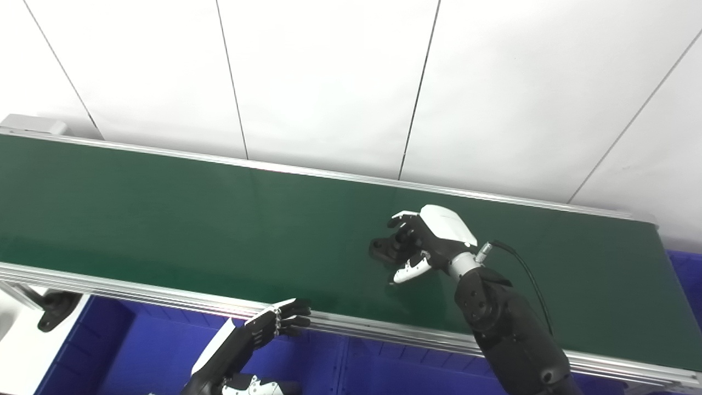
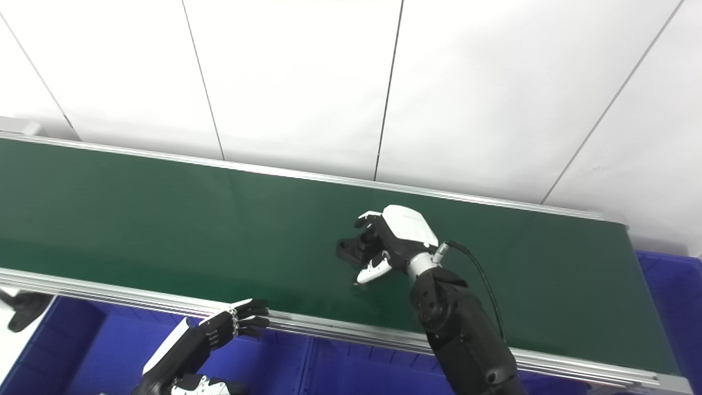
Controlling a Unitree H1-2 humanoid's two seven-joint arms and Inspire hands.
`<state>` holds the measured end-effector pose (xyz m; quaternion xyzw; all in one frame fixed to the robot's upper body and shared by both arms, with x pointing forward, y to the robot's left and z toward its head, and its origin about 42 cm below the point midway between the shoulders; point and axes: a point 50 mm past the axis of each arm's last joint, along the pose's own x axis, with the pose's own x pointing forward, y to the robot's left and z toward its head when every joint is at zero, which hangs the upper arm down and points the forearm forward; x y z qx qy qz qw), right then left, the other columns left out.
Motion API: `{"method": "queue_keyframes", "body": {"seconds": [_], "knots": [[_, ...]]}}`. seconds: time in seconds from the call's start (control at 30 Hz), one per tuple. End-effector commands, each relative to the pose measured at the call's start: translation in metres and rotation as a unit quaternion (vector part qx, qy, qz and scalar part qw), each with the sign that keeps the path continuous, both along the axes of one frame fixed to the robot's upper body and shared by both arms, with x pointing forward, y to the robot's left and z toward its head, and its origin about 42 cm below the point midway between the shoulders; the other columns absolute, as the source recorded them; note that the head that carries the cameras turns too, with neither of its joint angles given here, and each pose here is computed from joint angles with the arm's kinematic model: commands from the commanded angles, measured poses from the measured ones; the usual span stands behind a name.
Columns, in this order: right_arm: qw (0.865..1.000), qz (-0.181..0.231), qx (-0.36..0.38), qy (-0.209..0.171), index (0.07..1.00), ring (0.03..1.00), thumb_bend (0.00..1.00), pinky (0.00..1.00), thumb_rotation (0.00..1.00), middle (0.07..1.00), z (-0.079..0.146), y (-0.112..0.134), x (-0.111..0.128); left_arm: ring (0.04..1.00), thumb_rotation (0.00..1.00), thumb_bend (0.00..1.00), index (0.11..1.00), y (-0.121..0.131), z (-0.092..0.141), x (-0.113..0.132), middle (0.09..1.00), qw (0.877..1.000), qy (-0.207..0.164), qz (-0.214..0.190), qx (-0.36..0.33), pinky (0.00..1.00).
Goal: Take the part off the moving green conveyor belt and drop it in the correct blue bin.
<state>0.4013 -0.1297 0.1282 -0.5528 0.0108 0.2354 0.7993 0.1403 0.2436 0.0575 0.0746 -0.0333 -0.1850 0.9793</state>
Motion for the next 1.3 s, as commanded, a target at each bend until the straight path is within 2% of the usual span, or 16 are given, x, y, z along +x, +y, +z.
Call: {"method": "queue_keyframes", "body": {"seconds": [0.0, 0.07, 0.13, 0.17, 0.37, 0.53, 0.73, 0.83, 0.97, 1.13, 1.27], "knots": [[0.999, 0.023, -0.004, -0.033, 0.690, 0.435, 0.52, 0.42, 0.00, 0.548, 0.008, 0.002, 0.004, 0.786, 0.44, 0.83, 0.847, 0.001, 0.010, -0.001, 0.840, 0.999, -0.032, 0.003, -0.011, 0.73], [0.998, 0.028, -0.020, -0.048, 0.639, 0.423, 0.52, 0.40, 0.00, 0.544, 0.012, -0.002, 0.005, 0.787, 0.45, 0.83, 0.847, 0.001, 0.010, -0.001, 0.839, 0.999, -0.031, 0.003, -0.015, 0.74], [0.997, 0.039, -0.029, -0.063, 0.533, 0.402, 0.51, 0.36, 0.00, 0.521, 0.016, -0.007, 0.005, 0.791, 0.46, 0.83, 0.852, 0.001, 0.010, -0.001, 0.845, 0.999, -0.030, 0.002, -0.013, 0.74], [0.996, 0.044, -0.034, -0.068, 0.520, 0.404, 0.51, 0.36, 0.00, 0.522, 0.018, -0.009, 0.005, 0.793, 0.47, 0.83, 0.852, 0.002, 0.010, -0.001, 0.847, 0.999, -0.029, 0.002, -0.013, 0.74], [0.991, 0.055, -0.075, -0.101, 0.526, 0.388, 0.51, 0.32, 0.00, 0.500, 0.026, -0.023, 0.007, 0.797, 0.48, 0.84, 0.852, 0.001, 0.010, -0.001, 0.851, 0.999, -0.028, 0.002, -0.015, 0.74], [0.986, 0.065, -0.076, -0.131, 0.526, 0.383, 0.52, 0.32, 0.00, 0.458, 0.027, -0.025, 0.004, 0.795, 0.49, 0.83, 0.853, 0.003, 0.010, 0.000, 0.850, 0.999, -0.030, 0.001, -0.012, 0.74], [0.981, 0.059, -0.028, -0.181, 0.503, 0.419, 0.52, 0.30, 0.00, 0.434, 0.034, -0.019, -0.005, 0.789, 0.50, 0.84, 0.850, 0.003, 0.009, 0.002, 0.845, 0.999, -0.030, 0.003, -0.013, 0.74], [0.979, 0.053, 0.009, -0.198, 0.469, 0.480, 0.52, 0.37, 0.00, 0.475, 0.044, -0.014, -0.013, 0.789, 0.50, 0.83, 0.849, 0.003, 0.008, 0.002, 0.844, 0.999, -0.030, 0.003, -0.013, 0.74], [0.972, 0.046, 0.040, -0.226, 0.438, 0.513, 0.51, 0.40, 0.00, 0.500, 0.060, -0.009, -0.024, 0.789, 0.50, 0.83, 0.850, 0.004, 0.009, 0.003, 0.845, 0.999, -0.030, 0.001, -0.011, 0.74], [0.966, 0.025, 0.081, -0.246, 0.438, 0.516, 0.50, 0.37, 0.00, 0.507, 0.085, -0.008, -0.042, 0.790, 0.51, 0.84, 0.850, 0.004, 0.009, 0.002, 0.846, 0.999, -0.030, 0.001, -0.012, 0.73], [0.964, 0.014, 0.108, -0.243, 0.445, 0.497, 0.50, 0.36, 0.00, 0.510, 0.095, -0.015, -0.060, 0.792, 0.51, 0.85, 0.851, 0.005, 0.010, 0.001, 0.848, 0.999, -0.031, 0.001, -0.010, 0.74]]}}
